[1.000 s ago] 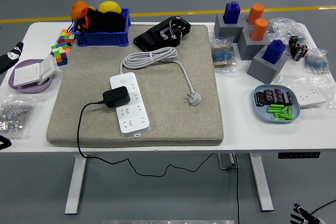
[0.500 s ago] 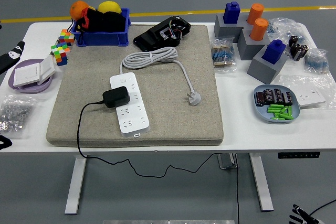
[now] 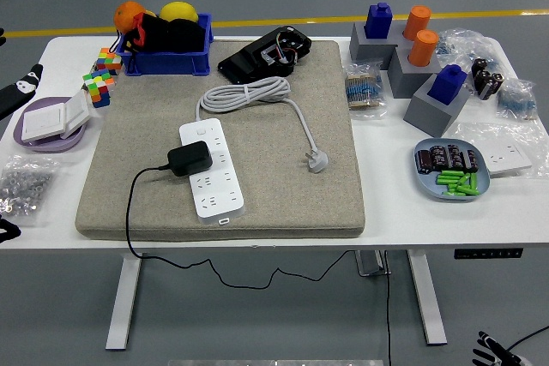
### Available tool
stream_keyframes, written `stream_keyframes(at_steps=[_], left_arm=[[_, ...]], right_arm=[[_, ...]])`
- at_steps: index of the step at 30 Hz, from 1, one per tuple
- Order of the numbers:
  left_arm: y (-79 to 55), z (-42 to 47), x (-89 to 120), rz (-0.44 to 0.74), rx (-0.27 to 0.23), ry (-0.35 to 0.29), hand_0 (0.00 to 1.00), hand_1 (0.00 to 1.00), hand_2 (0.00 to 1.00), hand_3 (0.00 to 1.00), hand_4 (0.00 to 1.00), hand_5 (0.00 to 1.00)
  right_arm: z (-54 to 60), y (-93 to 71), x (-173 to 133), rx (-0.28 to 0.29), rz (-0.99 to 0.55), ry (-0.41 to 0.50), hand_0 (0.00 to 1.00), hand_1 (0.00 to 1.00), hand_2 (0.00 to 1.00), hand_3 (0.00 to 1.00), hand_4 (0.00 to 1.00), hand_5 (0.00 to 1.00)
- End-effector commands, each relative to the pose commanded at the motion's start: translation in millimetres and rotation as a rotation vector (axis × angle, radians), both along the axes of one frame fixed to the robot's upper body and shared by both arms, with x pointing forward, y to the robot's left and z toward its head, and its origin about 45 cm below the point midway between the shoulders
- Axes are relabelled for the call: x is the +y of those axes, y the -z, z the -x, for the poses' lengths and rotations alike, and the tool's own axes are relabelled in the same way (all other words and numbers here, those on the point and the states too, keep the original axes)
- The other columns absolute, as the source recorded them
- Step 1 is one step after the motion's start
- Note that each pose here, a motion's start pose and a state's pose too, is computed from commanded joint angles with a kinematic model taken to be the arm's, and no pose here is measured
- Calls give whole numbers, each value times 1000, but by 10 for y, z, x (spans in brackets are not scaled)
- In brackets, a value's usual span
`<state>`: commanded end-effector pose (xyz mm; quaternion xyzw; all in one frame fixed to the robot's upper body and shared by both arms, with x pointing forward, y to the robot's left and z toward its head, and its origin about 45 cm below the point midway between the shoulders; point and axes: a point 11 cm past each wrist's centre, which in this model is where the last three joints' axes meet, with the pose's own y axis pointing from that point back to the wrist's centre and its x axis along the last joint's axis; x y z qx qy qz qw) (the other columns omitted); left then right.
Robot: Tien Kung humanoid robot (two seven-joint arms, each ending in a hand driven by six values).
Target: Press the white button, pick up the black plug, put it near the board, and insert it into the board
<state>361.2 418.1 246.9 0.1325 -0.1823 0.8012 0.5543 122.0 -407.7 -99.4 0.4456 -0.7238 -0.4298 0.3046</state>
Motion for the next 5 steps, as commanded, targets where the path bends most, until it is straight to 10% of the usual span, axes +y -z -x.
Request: stream_keyframes(at_steps=[5], left_arm=[[5, -4, -19, 0, 3, 5, 945, 935, 841, 833, 774, 114]], right_arm=[[11, 2, -2, 3, 0, -3, 778, 664, 645, 626, 716, 472]])
